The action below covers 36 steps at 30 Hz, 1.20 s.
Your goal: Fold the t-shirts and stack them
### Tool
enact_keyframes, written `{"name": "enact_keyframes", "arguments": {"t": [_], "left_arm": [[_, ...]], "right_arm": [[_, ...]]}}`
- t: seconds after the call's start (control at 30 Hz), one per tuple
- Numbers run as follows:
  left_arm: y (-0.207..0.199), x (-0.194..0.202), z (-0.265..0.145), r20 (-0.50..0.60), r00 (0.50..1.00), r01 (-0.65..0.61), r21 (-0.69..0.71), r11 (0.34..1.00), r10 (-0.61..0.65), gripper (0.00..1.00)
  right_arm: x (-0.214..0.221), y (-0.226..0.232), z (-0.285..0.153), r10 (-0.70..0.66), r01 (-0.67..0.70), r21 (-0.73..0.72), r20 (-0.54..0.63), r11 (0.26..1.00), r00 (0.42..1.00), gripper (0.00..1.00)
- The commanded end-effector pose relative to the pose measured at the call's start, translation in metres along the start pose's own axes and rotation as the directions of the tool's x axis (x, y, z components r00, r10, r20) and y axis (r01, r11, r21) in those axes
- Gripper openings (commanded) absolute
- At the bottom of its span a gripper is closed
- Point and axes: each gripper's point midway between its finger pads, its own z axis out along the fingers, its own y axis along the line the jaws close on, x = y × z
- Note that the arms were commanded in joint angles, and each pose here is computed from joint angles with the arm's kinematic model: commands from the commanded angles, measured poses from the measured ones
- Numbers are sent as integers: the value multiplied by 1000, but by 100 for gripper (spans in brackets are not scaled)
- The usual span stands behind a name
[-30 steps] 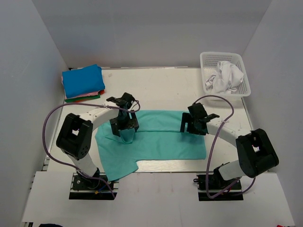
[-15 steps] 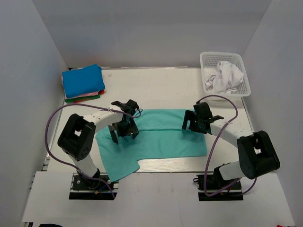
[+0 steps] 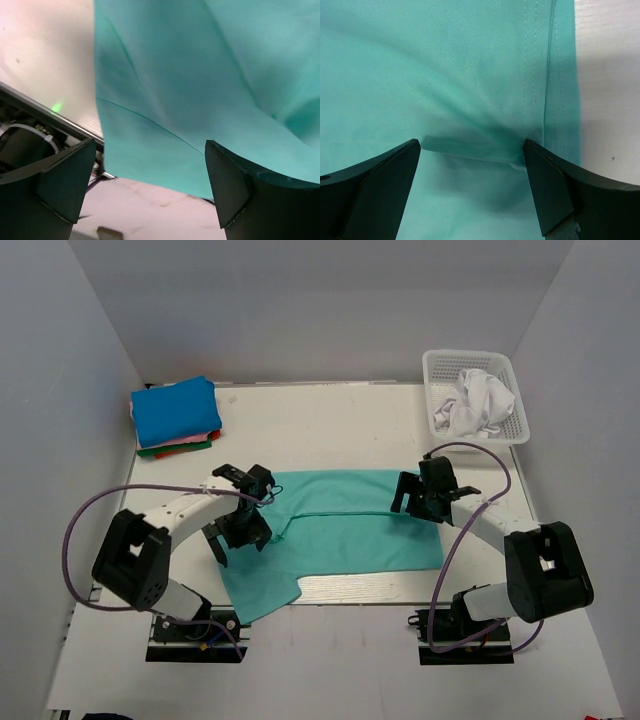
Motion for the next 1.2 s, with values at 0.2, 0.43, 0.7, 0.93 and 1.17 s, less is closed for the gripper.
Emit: {"name": "enact_keyframes", "arguments": {"t": [0.2,0.43,0.7,0.93,1.17], "left_arm": [[-76,-74,-65,223,972,14,251,968,-72,100],[-63,-78,-33,202,979,-7,10,1000,5,100],[-55,-77,-8,201,980,25,-58,998,-13,100],[-72,-82,3,208,977,47,5,999,-47,100],[-88,-86,-4,235,972,0,82,997,-20,100]], "right_arm": [[32,-23,-1,-14,20,58,-104,998,995,90],[26,-26,0,-11,18,72,-89,997,996,90],[28,-31,-1,2,7,81,-103,997,995,90],[27,-25,-2,-14,19,49,-104,999,994,90],[27,-25,-1,-15,20,39,-110,999,994,90]]}}
